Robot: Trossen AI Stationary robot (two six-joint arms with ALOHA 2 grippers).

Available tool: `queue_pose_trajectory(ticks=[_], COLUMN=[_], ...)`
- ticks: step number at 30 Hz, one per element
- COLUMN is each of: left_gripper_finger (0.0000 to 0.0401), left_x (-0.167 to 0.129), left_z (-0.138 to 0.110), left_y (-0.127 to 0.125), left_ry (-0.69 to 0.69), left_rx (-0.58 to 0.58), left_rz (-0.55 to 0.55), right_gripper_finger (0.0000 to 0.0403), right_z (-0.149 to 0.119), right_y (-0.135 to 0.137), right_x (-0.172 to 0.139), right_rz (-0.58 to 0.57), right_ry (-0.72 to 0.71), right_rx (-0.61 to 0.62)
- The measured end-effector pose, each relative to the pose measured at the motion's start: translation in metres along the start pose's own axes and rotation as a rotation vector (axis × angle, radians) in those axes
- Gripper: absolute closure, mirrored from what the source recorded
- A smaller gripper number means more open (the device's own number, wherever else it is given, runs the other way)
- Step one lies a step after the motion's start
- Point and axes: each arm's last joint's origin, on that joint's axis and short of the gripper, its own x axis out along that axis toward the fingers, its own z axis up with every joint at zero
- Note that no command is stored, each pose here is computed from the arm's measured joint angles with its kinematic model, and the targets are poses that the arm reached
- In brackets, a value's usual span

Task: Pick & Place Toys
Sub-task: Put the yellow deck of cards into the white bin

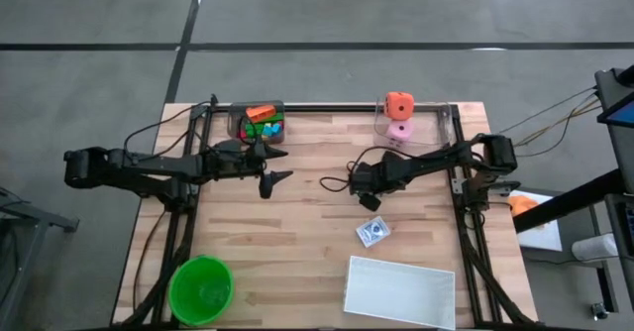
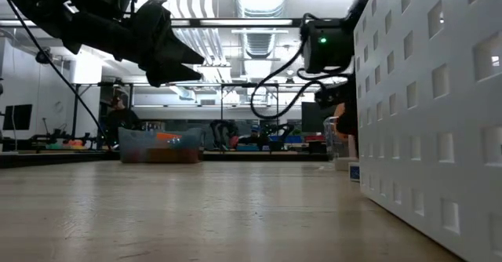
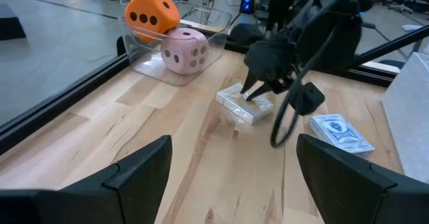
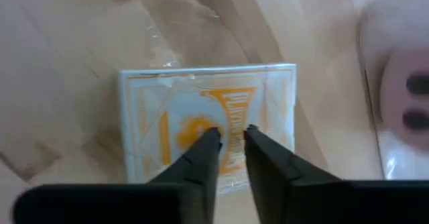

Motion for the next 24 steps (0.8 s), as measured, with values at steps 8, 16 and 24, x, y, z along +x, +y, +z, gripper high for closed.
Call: queue_pose_trajectory(ticks=[8, 16, 24], left_gripper_finger=[0.0079, 0.0079, 0.0079], left_x=[0.000, 0.000, 0.000], left_z=[0.000, -0.003, -0.005], left_y=[0.000, 0.001, 0.002], left_ry=[0.004, 0.024, 0.049], left_rx=[0.001, 0.005, 0.005], left_rz=[0.006, 0.032, 0.038], right_gripper_finger=[0.0382, 0.0382, 0.0379], right_z=[0.040, 0.070, 0.082], right_y=[0.025, 0.040, 0.044], right_x=[-0.016, -0.030, -0.045], right_rz=[0.252, 0.425, 0.479], right_ry=[-0.145, -0.285, -0.453], right_rx=[-0.145, -0.177, -0.102])
